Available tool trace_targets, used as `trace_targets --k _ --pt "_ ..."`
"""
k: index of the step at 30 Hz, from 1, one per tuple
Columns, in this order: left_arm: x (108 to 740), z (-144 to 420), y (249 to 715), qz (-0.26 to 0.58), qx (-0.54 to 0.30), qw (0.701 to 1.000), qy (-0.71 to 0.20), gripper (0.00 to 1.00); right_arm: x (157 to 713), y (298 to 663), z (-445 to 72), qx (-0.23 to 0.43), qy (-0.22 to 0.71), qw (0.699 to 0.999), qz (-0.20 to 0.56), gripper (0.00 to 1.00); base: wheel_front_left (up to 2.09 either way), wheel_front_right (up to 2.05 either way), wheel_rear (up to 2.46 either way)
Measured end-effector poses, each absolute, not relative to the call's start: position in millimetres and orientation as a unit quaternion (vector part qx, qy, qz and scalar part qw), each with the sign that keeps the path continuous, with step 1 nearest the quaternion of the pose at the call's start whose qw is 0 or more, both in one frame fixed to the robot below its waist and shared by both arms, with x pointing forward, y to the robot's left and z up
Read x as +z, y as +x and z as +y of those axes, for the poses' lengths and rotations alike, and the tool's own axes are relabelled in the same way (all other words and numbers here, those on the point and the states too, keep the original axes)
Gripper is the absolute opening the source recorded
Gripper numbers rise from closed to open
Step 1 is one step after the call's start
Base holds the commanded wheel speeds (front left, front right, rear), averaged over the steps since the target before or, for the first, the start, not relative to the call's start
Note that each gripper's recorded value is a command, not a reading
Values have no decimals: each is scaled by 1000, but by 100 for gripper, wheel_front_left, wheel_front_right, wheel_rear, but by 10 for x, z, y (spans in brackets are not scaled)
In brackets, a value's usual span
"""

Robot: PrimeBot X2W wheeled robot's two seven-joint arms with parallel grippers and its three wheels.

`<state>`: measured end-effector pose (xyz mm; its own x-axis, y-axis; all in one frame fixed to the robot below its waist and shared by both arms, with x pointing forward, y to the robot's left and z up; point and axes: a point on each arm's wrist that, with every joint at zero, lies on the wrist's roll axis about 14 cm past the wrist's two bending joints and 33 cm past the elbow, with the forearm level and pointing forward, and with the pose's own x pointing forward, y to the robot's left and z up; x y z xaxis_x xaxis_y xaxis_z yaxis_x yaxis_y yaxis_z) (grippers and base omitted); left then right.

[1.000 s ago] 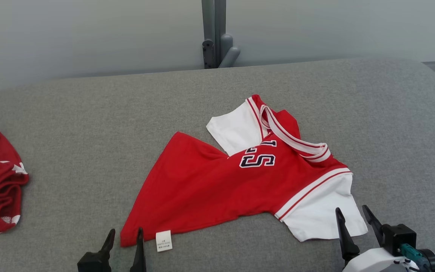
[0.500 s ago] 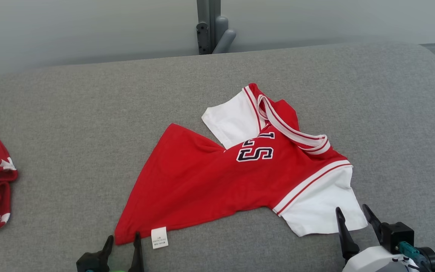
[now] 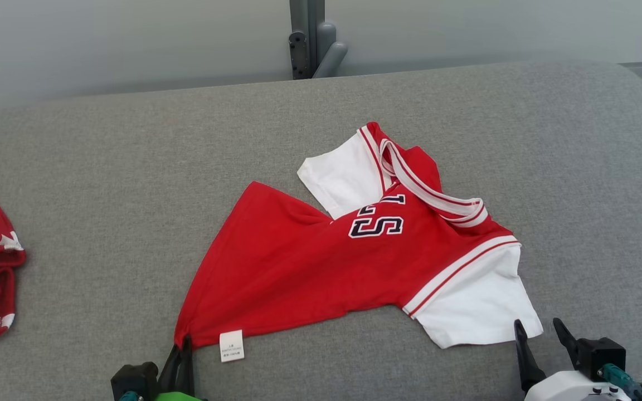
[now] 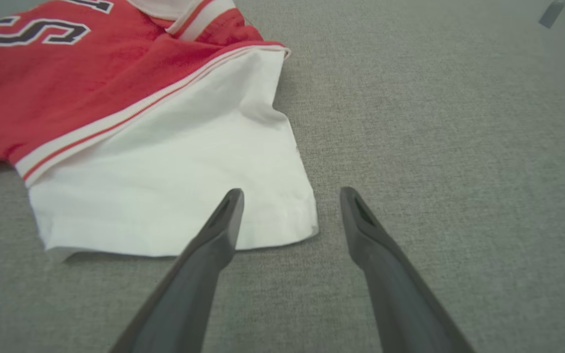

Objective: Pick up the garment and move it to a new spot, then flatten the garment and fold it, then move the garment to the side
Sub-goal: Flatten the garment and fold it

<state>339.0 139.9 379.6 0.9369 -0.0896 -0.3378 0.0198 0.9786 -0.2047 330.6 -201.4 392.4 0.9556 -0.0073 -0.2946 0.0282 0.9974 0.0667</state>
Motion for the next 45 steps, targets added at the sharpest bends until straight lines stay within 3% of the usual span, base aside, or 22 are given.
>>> trace_targets --k 6,7,8,13,17,21,26,33,35,38,45 --pt "3782 1429 3377 177 -27 979 -96 0 3759 3309 -2033 -15 40 983 177 100 0 0 0" --pt "3777 1432 3374 178 -26 979 -96 0 3732 3315 -2019 -14 45 982 182 46 0 0 0" --pt "3771 1434 3372 179 -26 979 -96 0 3707 3326 -1993 -13 51 981 185 0 0 0 0" --pt "3917 1453 3479 152 -25 983 -101 0 3910 3541 -1923 -6 71 986 148 0 0 0 0" --pt "4302 1466 3668 87 -31 988 -123 0 4626 3852 -1875 7 89 996 29 0 0 0 0" --pt "5078 1502 3968 -36 -47 991 -117 0 5549 4034 -1905 22 102 988 -112 0 0 0 0" --pt "6221 1502 4174 -197 -86 973 -80 0 6824 4034 -2010 49 89 952 -288 0 0 0 0" --pt "7869 1594 4147 -354 -140 925 0 0 8359 3627 -2128 85 47 872 -481 0 0 0 0" --pt "8135 1629 4141 -369 -144 918 12 0 8554 3614 -2170 86 40 863 -496 0 0 0 0" --pt "8218 1675 4290 -340 -143 929 21 0 8628 3777 -2239 82 39 874 -477 0 0 0 0" --pt "7389 1509 5036 -166 -162 973 11 0 8194 4608 -2136 92 16 926 -365 0 0 0 0"
